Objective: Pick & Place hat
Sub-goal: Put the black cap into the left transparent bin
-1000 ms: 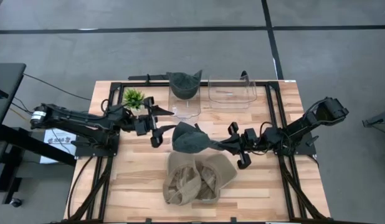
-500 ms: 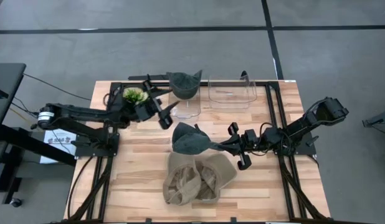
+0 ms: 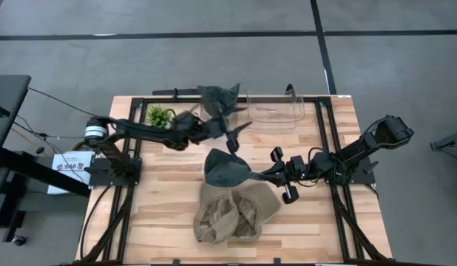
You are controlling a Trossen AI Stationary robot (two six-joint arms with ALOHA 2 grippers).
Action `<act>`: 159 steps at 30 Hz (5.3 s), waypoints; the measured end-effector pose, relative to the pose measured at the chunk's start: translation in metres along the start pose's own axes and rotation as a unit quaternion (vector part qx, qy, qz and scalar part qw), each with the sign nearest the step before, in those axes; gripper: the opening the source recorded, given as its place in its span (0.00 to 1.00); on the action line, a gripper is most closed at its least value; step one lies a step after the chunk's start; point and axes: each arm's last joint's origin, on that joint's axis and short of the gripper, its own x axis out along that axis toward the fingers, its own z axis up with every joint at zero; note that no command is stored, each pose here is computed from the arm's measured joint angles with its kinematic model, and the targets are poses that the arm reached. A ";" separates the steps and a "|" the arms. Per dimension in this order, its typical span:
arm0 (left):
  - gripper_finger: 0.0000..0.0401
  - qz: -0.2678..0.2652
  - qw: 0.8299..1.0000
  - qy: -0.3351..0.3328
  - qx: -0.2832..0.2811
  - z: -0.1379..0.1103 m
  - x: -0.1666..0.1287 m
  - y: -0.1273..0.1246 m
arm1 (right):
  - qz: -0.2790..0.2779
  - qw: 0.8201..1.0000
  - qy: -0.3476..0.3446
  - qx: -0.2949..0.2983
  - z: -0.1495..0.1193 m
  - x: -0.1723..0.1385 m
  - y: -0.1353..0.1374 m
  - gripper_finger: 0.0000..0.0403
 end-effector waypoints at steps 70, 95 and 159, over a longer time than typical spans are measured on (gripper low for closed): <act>0.53 -0.115 0.989 0.038 -0.082 0.043 0.039 0.005 | 0.018 0.998 0.005 -0.059 0.008 0.016 0.013 0.01; 0.53 -0.275 0.893 0.264 -0.240 0.084 -0.130 0.041 | 0.018 0.994 -0.111 0.000 0.032 0.011 0.020 0.01; 0.53 -0.398 0.869 0.188 -0.226 0.049 -0.142 -0.050 | 0.039 0.990 -0.138 0.009 0.042 0.008 0.024 0.01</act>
